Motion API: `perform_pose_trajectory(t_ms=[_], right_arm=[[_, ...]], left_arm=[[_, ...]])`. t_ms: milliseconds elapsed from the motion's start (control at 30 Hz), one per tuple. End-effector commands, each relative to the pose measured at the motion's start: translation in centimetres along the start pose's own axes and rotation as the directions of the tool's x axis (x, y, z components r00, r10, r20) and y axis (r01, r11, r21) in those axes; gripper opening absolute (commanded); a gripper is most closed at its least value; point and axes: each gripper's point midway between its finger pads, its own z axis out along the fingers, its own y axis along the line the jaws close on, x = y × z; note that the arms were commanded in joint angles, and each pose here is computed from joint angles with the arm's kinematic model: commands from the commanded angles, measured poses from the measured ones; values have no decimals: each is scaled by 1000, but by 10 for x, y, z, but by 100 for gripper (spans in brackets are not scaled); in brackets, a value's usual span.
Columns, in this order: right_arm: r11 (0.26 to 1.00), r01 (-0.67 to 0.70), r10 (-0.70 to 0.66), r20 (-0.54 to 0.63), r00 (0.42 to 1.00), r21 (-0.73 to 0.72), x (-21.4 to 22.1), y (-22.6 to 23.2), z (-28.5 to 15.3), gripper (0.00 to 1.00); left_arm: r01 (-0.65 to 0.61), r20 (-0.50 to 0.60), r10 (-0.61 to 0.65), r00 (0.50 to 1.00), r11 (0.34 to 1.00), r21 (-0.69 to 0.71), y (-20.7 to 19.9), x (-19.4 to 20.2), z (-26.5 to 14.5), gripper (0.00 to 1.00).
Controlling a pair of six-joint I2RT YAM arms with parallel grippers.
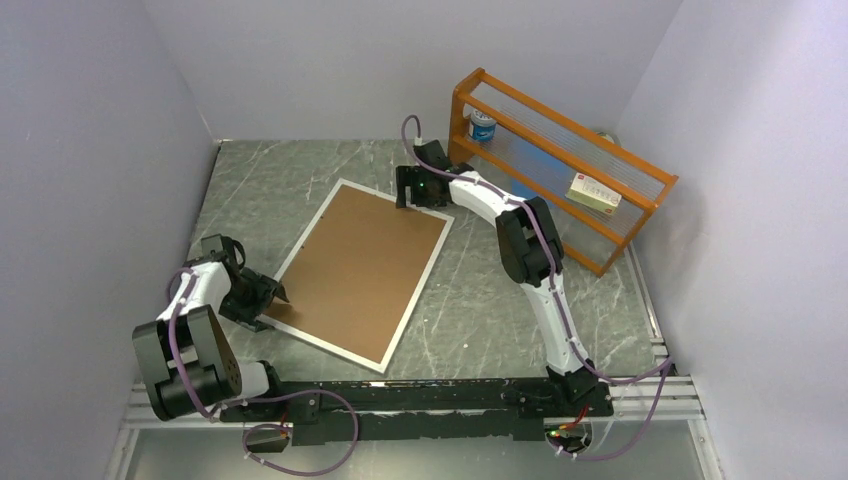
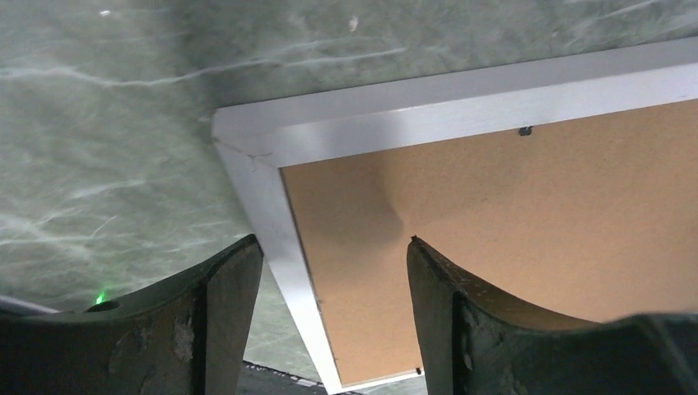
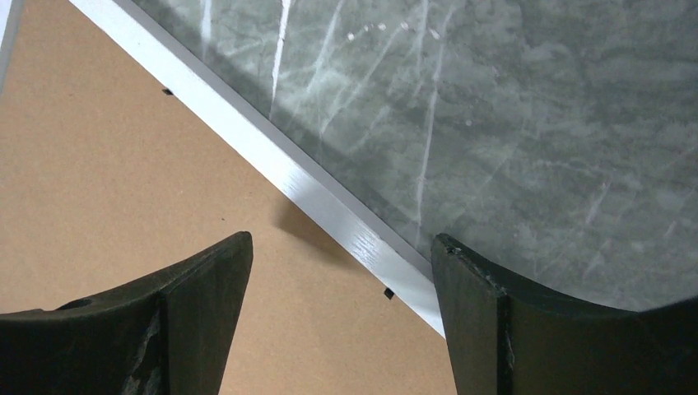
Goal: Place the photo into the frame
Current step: Adjust the photo frame at the center of the board.
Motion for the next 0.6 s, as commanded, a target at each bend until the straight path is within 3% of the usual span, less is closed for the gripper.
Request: perform_pose_trajectory(t_ms=[0, 167, 333, 467, 567], right_arm=[[996, -59, 56, -61, 997, -62, 19, 5, -22, 83], [989, -116, 108, -93, 990, -88, 42, 4, -47, 80], [979, -199, 190, -148, 971, -50, 71, 0, -77, 78], [965, -264, 262, -159, 952, 12, 95, -4, -94, 77], [963, -255, 266, -147, 953, 88, 107, -11, -103, 81]], left_arm=[[-51, -15, 54, 998, 989, 142, -29, -4, 7, 68], [-103, -55, 121, 991, 961, 257, -57, -7, 10, 67], [-163, -90, 220, 971, 892, 422, -92, -2, 5, 65], [-160, -138, 251, 958, 868, 470, -104, 0, 10, 59], [-139, -189, 273, 943, 842, 522, -118, 2, 12, 47]])
